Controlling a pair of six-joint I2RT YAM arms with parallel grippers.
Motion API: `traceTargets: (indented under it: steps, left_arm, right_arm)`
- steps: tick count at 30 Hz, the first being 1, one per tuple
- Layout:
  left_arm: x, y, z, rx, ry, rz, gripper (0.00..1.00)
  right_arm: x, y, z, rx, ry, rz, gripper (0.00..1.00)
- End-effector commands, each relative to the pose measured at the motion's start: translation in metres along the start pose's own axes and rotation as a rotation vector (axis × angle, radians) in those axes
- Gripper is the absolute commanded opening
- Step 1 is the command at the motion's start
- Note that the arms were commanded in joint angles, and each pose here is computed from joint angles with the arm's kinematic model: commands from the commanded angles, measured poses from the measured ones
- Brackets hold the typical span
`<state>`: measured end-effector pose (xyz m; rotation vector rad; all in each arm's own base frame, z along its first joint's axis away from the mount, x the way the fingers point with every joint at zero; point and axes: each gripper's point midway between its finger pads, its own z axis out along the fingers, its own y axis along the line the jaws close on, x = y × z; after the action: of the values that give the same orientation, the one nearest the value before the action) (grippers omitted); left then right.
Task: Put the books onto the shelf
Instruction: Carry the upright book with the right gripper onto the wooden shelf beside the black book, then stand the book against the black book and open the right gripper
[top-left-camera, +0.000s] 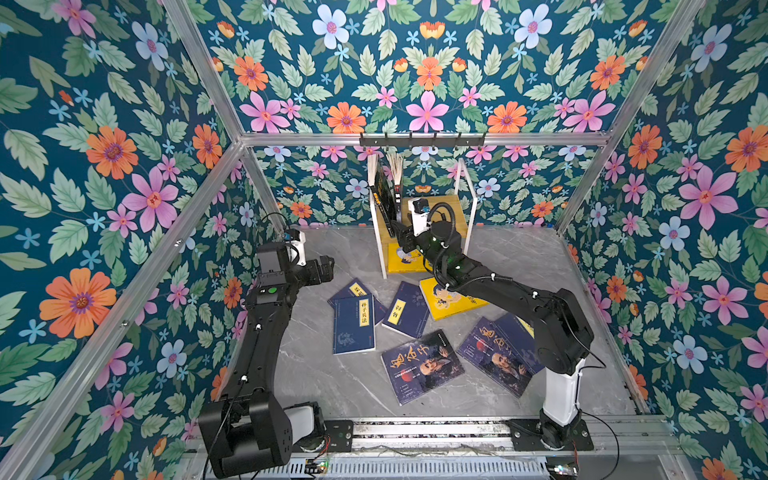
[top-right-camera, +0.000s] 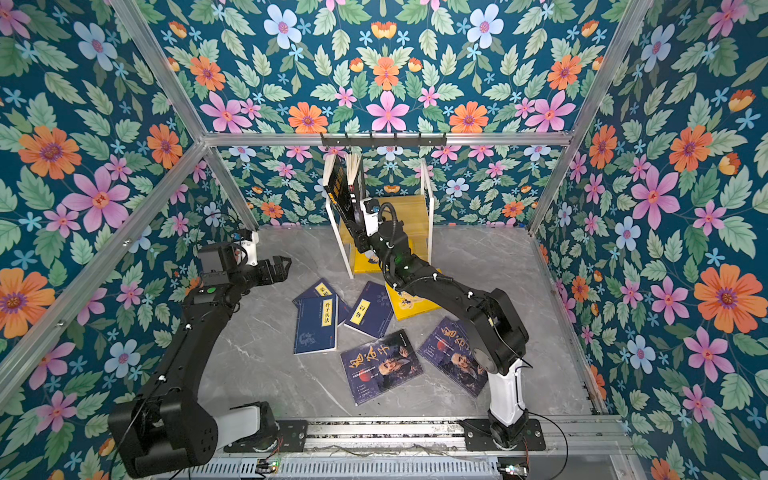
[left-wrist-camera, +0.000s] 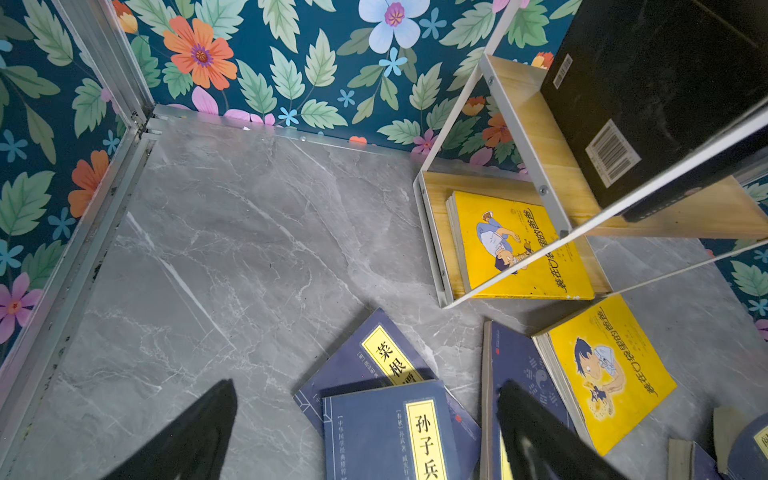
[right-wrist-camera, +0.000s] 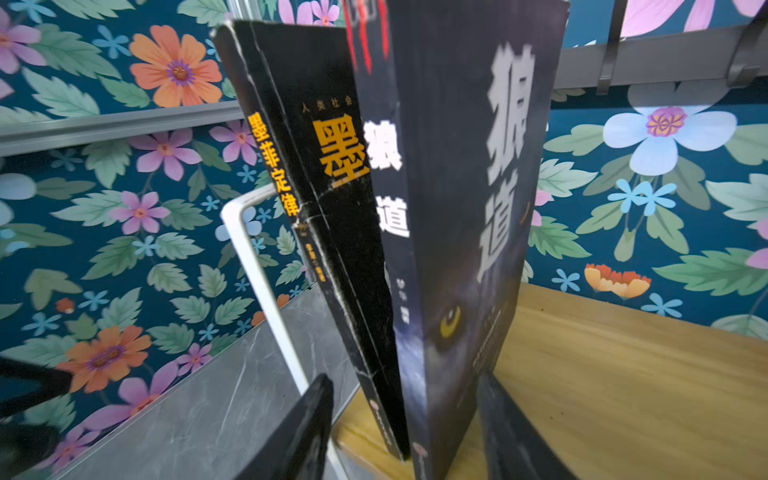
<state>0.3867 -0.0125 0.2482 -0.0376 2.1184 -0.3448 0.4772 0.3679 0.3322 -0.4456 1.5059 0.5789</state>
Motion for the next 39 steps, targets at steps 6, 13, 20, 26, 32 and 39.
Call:
traceTargets:
  steps: [6,13,20,26,32,39]
  left_arm:
    - [-0.008,0.0,-0.003,0.006,-0.028,-0.006,1.0]
    - [-0.01,0.0,-0.006,0.009,-0.037,-0.009,1.0]
    - [-0.01,-0.001,-0.008,0.01,-0.04,-0.009,1.0]
    - [-0.011,-0.001,-0.008,0.011,-0.039,-0.007,1.0]
    - [-0.01,-0.001,-0.007,0.014,-0.037,-0.011,1.0]
    - [-0.009,-0.001,-0.006,0.015,-0.035,-0.011,1.0]
  right_arm:
    - [-0.017,0.007,-0.019,-0.354,0.006,0.027,0.9]
    - [-0.02,0.005,0.003,-0.555,0.041,0.059,0.92]
    - [-0.023,0.018,0.022,-0.682,0.063,0.094,0.9]
    - [-0.017,0.02,0.026,-0.703,0.083,0.114,0.88]
    - [-0.017,0.015,0.017,-0.687,0.099,0.09,0.88]
    - [-0.022,0.001,0.005,-0.608,0.097,0.073,0.88]
